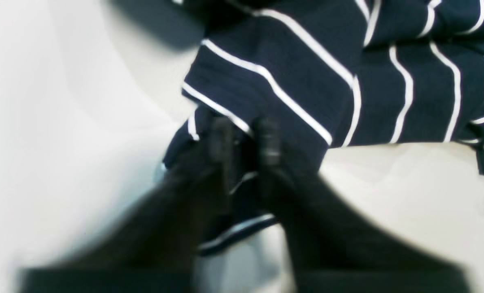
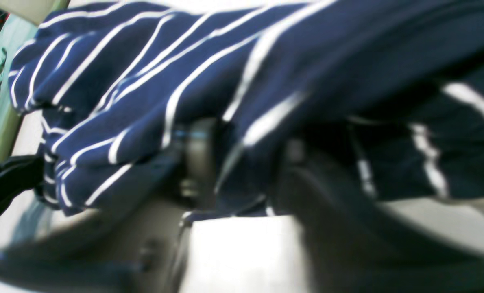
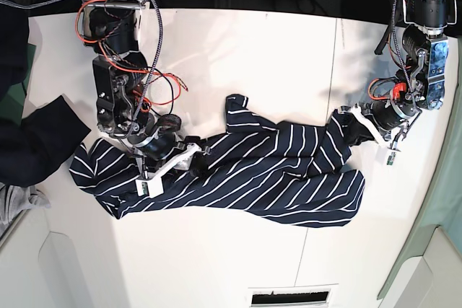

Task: Layout the t-shirt on the table in an organized manner, then fold the t-shirt properly
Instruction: 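Lift the shirt with both grippers and fling it flat onto the table, then grasp the shirt edges and drag them apart to flatten the body, then pull the shirt edge with the right gripper while the left holds the hem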

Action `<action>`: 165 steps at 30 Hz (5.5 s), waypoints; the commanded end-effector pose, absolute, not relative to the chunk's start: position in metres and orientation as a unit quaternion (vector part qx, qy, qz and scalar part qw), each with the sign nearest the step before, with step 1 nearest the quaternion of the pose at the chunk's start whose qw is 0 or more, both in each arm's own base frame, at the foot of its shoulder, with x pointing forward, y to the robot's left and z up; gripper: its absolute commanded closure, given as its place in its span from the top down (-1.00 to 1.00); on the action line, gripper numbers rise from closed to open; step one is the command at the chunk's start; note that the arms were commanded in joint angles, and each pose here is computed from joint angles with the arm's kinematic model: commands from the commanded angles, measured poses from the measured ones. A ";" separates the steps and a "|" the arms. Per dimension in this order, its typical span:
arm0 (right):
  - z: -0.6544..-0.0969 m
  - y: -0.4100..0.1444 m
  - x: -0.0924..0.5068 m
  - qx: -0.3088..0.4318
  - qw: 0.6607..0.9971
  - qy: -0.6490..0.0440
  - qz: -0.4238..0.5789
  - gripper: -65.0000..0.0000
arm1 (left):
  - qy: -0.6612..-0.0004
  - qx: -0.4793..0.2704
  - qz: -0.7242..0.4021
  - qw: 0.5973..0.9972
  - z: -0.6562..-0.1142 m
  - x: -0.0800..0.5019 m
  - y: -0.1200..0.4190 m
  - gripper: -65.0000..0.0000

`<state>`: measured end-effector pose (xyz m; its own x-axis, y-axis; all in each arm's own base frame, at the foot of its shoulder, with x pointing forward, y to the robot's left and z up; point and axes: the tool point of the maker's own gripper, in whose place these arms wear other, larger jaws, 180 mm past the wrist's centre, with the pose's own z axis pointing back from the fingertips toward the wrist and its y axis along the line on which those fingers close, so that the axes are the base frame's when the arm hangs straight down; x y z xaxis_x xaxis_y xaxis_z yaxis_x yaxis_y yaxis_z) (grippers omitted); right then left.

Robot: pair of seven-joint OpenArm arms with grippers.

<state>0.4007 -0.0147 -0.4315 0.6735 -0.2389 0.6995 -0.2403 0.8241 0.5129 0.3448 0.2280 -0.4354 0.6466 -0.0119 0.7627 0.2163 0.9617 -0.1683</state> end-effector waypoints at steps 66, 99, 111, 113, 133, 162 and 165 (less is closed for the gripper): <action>-0.332 -0.026 0.308 0.302 0.825 -0.464 0.118 -0.22 | -0.463 -0.150 -0.142 0.862 -0.366 0.310 0.227 -0.62; -0.469 0.036 0.278 0.305 0.889 -0.282 0.192 -1.00 | -0.509 0.162 -0.207 0.820 -0.357 0.436 0.310 -1.00; -0.447 0.005 0.233 0.327 0.878 -0.302 0.176 -1.00 | -0.601 0.264 -0.287 0.698 -0.187 0.461 0.323 -1.00; -0.443 0.006 0.228 0.325 0.878 -0.301 0.183 -1.00 | -0.614 0.272 -0.301 0.677 -0.167 0.460 0.316 -1.00; -0.396 0.006 0.255 0.336 0.841 -0.388 0.170 -0.14 | -0.426 0.133 -0.309 0.840 -0.306 0.379 0.302 -0.23; -0.350 0.072 0.327 0.346 0.804 -0.426 0.230 -0.14 | -0.384 -0.161 0.069 0.906 -0.409 0.313 0.325 0.12; -0.351 0.100 0.319 0.335 0.801 -0.421 0.262 -0.14 | -0.393 -0.171 0.089 0.899 -0.413 0.319 0.314 0.12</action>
<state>0.3084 0.0951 -0.3696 0.5446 0.1823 0.8187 -0.6923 0.6488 0.3160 0.3057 0.3028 -0.4320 0.7192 0.2937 0.6297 -0.0367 0.9211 -0.3876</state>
